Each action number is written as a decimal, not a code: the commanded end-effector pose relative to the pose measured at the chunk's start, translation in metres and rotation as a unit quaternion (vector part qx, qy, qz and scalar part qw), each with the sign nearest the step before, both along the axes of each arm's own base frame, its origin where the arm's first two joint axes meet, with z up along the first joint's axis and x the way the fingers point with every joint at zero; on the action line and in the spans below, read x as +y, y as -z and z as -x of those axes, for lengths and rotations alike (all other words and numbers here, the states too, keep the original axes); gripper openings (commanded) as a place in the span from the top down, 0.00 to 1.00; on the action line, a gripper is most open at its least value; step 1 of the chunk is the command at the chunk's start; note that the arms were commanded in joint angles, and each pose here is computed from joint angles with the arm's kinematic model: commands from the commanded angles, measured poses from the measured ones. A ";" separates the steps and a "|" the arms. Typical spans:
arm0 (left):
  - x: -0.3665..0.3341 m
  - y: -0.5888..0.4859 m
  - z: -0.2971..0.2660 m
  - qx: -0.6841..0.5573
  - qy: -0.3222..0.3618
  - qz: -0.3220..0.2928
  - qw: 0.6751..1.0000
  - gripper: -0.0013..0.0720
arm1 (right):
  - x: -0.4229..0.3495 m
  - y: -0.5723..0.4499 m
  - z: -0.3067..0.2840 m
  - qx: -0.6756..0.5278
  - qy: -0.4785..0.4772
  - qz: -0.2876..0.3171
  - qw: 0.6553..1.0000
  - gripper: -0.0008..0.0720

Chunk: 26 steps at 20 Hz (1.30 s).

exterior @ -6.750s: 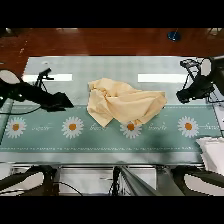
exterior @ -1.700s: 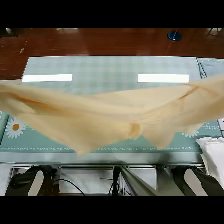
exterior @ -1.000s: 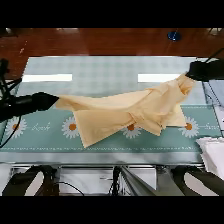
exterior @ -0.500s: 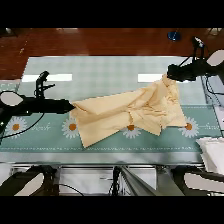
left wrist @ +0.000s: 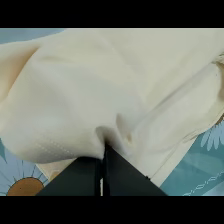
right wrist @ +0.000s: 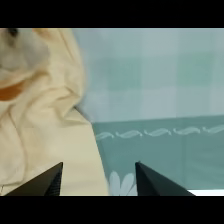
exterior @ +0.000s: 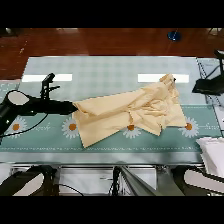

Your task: Fold the shirts.

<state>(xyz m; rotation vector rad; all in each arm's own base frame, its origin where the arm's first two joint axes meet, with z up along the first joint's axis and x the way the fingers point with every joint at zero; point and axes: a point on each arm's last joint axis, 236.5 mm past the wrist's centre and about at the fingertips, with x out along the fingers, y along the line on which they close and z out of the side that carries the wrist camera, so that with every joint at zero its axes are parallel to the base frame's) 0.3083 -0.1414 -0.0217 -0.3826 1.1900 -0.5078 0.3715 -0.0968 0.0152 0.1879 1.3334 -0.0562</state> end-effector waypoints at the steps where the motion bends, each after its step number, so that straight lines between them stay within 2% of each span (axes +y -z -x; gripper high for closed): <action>1: 0.000 0.001 0.000 0.001 0.000 -0.001 1.000 0.95 | 0.015 0.015 0.025 0.005 0.027 -0.137 0.990 0.26; 6: 0.001 0.001 0.000 0.001 0.001 -0.002 1.000 0.95 | 0.047 0.053 0.045 0.016 0.010 -0.205 0.979 0.26; 12: 0.001 0.001 0.000 0.001 0.001 -0.002 1.000 0.95 | 0.090 0.080 0.038 0.024 0.049 -0.316 0.947 0.26; 20: 0.004 0.004 0.001 0.000 0.005 -0.013 1.000 0.95 | 0.143 0.116 0.020 0.050 0.027 -0.298 0.953 0.28; 21: 0.005 0.004 0.001 0.000 0.004 -0.014 1.000 0.95 | 0.150 0.120 0.022 0.059 0.024 -0.299 0.952 0.51; 22: 0.006 0.004 0.000 0.000 0.003 -0.014 1.000 0.95 | 0.153 0.121 0.022 0.060 0.019 -0.298 0.952 0.83; 23: 0.008 0.003 -0.001 -0.001 -0.001 -0.014 1.000 0.95 | 0.157 0.115 0.021 0.058 0.020 -0.308 0.950 0.96; 26: 0.020 -0.021 -0.020 -0.037 -0.019 -0.014 0.999 0.95 | 0.150 0.059 0.009 -0.008 0.008 -0.328 0.945 0.96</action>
